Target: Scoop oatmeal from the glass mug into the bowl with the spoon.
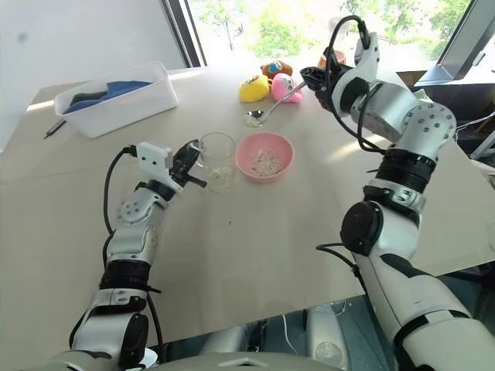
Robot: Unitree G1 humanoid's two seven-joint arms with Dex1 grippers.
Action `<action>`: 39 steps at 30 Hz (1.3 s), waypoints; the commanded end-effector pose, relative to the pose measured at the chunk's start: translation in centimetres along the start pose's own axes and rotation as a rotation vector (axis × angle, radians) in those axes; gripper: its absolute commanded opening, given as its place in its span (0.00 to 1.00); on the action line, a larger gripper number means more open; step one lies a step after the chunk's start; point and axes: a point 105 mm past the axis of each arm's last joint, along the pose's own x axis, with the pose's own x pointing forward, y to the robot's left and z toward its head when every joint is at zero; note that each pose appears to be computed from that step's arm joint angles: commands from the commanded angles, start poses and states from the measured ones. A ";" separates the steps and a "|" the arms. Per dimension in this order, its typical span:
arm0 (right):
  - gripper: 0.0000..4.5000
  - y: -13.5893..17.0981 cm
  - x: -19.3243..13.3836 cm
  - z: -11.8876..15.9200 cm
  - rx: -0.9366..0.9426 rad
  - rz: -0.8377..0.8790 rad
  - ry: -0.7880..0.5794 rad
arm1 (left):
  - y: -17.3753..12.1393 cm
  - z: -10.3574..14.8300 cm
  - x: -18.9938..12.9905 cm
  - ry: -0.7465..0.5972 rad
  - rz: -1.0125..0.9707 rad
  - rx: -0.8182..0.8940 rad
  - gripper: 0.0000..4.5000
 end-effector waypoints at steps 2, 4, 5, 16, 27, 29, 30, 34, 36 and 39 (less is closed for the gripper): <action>0.00 0.4 0.2 -0.5 -0.164 0.015 -0.001 | 1.0 -0.5 -1.3 0.037 0.029 0.026 0.02; 0.00 0.4 0.5 -1.4 -0.290 0.008 0.015 | 1.0 -0.6 -1.5 0.040 0.034 0.026 0.02; 0.00 0.6 0.7 -1.8 -0.339 0.015 0.021 | 0.9 -0.6 -1.6 0.042 0.034 0.025 0.02; 0.00 4.7 1.2 -5.0 -1.164 0.199 -0.004 | 0.7 -0.7 -2.4 0.060 0.044 0.023 0.02; 0.00 5.2 0.6 -3.4 -0.946 0.189 -0.029 | 0.2 -0.7 -2.0 0.058 0.042 0.009 0.02; 0.00 5.8 0.3 -2.0 -0.793 0.195 -0.067 | 0.1 -0.9 -2.2 0.060 0.042 0.003 0.02; 0.00 6.9 0.0 -1.6 -0.720 0.245 -0.075 | 0.1 -1.0 -2.2 0.061 0.044 -0.008 0.02; 0.00 11.0 -1.4 -2.8 -0.564 0.462 -0.009 | 0.0 -1.6 -2.4 0.075 0.053 -0.038 0.02; 0.00 11.4 -1.5 -4.1 -0.563 0.484 0.030 | -0.2 -1.7 -2.4 0.079 0.052 -0.049 0.02; 0.00 10.6 -0.8 -5.5 -0.591 0.446 0.052 | -0.4 -1.8 -2.4 0.078 0.046 -0.059 0.02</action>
